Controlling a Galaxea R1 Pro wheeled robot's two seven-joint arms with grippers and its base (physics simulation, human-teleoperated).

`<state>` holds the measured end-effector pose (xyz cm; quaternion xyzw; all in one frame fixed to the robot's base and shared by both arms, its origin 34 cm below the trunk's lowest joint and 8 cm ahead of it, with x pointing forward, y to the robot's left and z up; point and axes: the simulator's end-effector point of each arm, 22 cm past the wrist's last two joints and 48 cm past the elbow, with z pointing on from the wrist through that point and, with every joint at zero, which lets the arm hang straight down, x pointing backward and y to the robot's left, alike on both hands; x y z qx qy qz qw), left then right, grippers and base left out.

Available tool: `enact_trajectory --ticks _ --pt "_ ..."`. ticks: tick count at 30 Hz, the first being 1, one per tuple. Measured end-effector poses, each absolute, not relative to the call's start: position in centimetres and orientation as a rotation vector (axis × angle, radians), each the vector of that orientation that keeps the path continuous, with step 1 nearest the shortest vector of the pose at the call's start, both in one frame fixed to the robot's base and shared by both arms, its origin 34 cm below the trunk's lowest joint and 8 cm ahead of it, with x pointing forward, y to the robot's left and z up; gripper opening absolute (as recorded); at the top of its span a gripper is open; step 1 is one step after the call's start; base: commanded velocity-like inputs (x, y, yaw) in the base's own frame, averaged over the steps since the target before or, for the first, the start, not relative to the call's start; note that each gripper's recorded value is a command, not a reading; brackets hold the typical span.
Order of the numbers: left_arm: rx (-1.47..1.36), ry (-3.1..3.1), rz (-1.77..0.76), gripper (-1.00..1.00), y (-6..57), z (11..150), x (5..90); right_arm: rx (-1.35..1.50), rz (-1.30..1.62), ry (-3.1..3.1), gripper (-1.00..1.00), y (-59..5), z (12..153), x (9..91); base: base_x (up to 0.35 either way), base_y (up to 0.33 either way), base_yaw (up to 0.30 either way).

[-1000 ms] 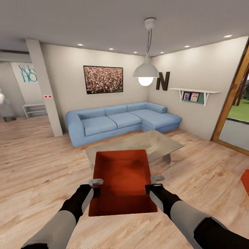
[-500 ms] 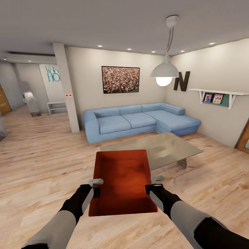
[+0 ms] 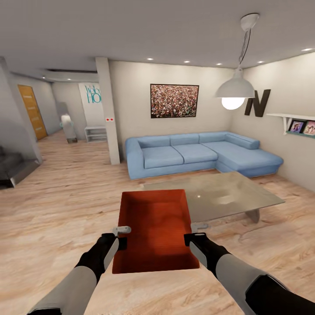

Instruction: Move the two storage containers from the living room to the garage. In the garage, place one container on the floor and stack the other container on top of it (either order is fine).

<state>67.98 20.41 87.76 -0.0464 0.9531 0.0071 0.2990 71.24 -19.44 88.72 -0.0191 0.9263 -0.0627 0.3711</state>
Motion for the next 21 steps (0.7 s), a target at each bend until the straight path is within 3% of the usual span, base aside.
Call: enact_trajectory --ticks 21 --pt "-0.123 2.531 0.019 -1.00 20.40 87.77 67.97 -0.049 -0.161 2.375 -1.00 -19.45 88.72 71.24 0.000 0.000 0.296"
